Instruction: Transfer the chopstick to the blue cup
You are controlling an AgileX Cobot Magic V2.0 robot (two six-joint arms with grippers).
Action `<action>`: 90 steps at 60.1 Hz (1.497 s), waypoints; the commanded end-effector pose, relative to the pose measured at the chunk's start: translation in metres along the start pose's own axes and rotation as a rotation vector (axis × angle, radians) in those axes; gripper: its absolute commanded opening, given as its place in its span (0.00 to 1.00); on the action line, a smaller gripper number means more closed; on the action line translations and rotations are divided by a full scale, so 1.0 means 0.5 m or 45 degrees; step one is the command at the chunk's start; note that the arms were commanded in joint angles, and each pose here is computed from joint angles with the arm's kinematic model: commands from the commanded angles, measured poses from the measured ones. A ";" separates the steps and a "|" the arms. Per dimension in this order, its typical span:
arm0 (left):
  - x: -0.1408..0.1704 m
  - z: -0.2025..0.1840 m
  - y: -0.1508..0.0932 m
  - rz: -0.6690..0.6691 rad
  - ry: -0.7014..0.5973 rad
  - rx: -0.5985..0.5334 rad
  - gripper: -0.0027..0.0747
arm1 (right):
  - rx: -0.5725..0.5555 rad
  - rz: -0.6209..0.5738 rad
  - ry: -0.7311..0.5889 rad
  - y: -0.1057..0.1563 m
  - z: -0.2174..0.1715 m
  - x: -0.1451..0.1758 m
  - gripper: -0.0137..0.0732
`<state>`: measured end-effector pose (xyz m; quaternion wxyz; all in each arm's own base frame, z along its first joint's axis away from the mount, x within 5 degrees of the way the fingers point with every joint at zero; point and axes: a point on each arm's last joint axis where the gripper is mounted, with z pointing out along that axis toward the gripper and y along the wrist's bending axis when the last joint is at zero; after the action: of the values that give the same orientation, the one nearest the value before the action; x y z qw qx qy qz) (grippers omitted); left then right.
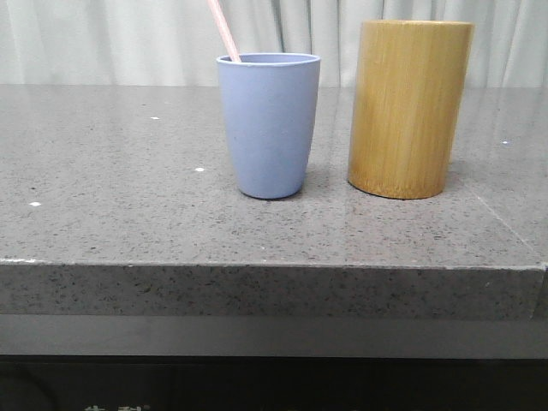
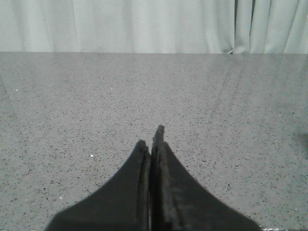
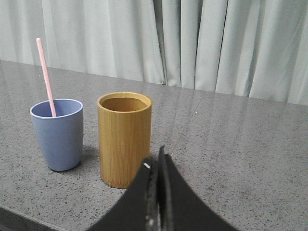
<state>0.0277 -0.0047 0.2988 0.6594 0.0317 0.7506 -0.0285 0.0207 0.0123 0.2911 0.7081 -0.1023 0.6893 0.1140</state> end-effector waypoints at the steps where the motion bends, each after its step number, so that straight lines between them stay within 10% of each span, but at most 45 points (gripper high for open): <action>1: -0.029 -0.004 0.000 -0.015 -0.119 -0.001 0.01 | 0.018 0.006 -0.134 -0.002 -0.004 -0.030 0.03; 41: -0.021 -0.002 0.001 -0.016 -0.148 -0.003 0.01 | 0.018 0.006 -0.134 -0.002 -0.004 -0.030 0.03; 90: 0.185 0.078 0.008 -0.027 -0.171 -0.042 0.01 | 0.017 0.006 -0.130 -0.002 -0.004 -0.029 0.03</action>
<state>0.0556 -0.0035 0.1968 0.6760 0.0180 0.7364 -0.0212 0.0207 0.0123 0.2912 0.7086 -0.1018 0.6888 0.1143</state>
